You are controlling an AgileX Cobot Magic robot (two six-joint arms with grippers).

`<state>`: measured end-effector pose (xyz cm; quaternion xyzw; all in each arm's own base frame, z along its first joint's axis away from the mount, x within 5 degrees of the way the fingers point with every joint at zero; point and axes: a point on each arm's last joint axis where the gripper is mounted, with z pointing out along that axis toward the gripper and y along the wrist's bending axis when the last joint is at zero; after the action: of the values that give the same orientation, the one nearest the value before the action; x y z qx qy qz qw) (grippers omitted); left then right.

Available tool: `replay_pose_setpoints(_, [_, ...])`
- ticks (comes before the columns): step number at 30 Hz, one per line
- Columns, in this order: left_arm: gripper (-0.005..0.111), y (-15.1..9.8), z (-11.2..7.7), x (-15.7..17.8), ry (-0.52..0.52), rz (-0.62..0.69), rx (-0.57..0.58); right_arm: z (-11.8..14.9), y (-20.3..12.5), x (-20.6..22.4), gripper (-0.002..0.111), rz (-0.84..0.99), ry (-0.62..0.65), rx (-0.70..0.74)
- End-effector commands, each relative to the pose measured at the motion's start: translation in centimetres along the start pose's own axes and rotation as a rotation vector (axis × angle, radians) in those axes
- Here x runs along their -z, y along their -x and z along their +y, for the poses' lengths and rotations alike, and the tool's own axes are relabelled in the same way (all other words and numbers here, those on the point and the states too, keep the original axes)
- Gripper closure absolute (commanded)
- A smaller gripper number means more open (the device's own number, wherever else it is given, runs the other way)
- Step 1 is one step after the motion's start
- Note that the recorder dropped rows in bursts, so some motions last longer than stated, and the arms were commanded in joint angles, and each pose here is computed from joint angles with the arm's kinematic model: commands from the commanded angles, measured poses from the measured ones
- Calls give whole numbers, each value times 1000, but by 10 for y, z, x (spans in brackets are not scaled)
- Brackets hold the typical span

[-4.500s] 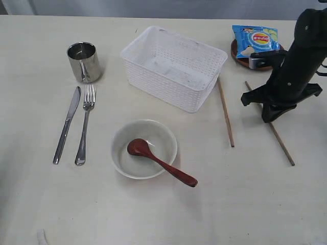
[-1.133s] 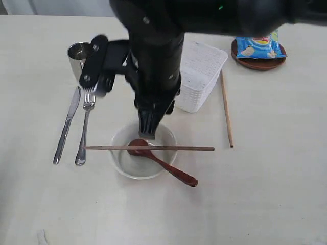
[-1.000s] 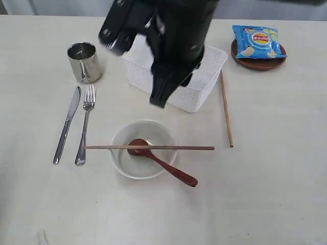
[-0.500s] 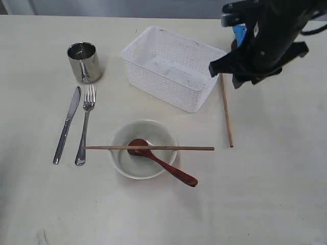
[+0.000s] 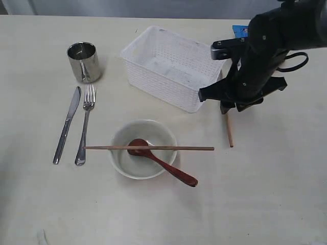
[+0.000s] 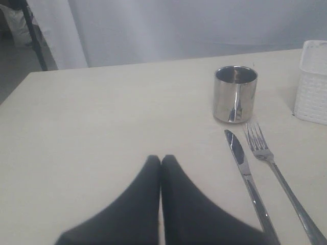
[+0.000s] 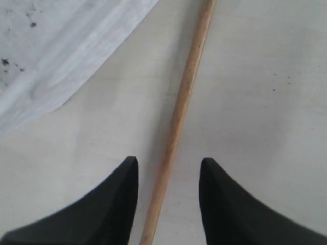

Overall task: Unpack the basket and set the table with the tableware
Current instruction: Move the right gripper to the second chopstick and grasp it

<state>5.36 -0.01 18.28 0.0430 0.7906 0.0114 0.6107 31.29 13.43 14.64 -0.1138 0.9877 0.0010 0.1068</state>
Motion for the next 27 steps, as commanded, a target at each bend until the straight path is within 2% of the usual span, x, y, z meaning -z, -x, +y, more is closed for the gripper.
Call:
replay_pose_setpoints(1, [107,-1,0,0,-4,-1,-1,-2,-2,-11,70,27,-6,-11])
replay_pose_setpoints(17, [107,-1,0,0,-4,-1,-1,-1,-6,-40,71,93,-17,-10])
replay_pose_setpoints(20, [107,-1,0,0,-4,-1,-1,0,-8,-45,85,112,-11,-8])
replay_pose_setpoints(21, [107,-1,0,0,-4,-1,-1,0,-9,-49,100,126,-9,-13])
replay_pose_setpoints(22, [107,-1,0,0,-4,-1,-1,0,-10,-51,106,129,-10,-10])
replay_pose_setpoints(24, [107,-1,0,0,-4,-1,-1,0,-10,-52,109,139,-9,9])
replay_pose_setpoints(27, [107,-1,0,0,-4,-1,-1,-18,-5,-35,109,151,-53,6])
